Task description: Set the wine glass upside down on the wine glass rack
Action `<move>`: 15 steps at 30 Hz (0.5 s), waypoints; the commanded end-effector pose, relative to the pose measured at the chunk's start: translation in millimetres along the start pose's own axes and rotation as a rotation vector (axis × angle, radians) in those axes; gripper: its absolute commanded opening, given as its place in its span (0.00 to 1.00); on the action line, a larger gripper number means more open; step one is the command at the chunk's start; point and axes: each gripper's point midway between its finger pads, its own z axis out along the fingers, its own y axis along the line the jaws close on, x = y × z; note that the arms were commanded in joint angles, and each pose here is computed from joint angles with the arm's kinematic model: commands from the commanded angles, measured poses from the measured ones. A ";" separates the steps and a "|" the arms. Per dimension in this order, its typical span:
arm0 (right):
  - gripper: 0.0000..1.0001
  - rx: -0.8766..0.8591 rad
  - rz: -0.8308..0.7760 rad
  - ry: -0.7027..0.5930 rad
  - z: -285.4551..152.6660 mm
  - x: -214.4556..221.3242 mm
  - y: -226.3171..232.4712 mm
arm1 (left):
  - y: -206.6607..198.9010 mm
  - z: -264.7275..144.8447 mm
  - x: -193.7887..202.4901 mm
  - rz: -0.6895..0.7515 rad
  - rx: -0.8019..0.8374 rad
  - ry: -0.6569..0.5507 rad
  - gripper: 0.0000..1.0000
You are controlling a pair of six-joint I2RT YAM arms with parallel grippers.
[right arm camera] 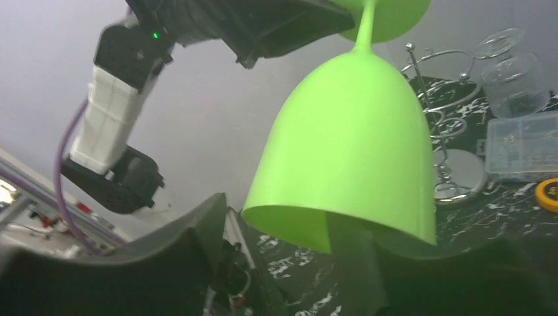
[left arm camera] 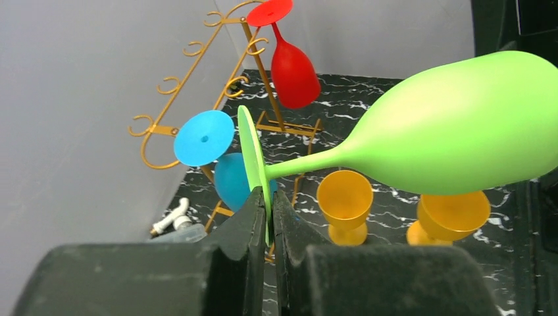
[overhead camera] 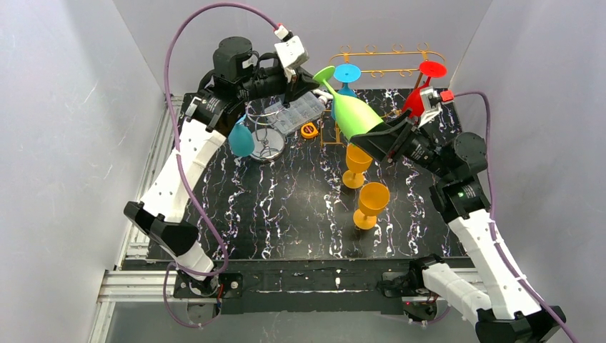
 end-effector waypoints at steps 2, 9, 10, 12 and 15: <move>0.86 -0.045 -0.056 -0.001 2.9 -12.6 13.4 | -13.1 -20.0 -47.1 0.199 0.047 -0.107 0.00; 0.98 -0.033 -0.018 0.069 3.7 -2.1 9.3 | -9.8 -35.3 -67.3 0.277 -0.012 -0.143 0.00; 0.98 -0.030 -0.021 0.078 2.6 -0.7 9.6 | -10.5 -36.1 -66.2 0.287 -0.011 -0.141 0.00; 0.98 -0.032 -0.037 0.095 -0.7 1.6 12.5 | -10.4 -38.2 -67.5 0.313 -0.019 -0.146 0.00; 0.98 -0.039 -0.061 0.140 -7.1 9.7 16.0 | -7.7 -43.2 -74.1 0.372 -0.046 -0.164 0.00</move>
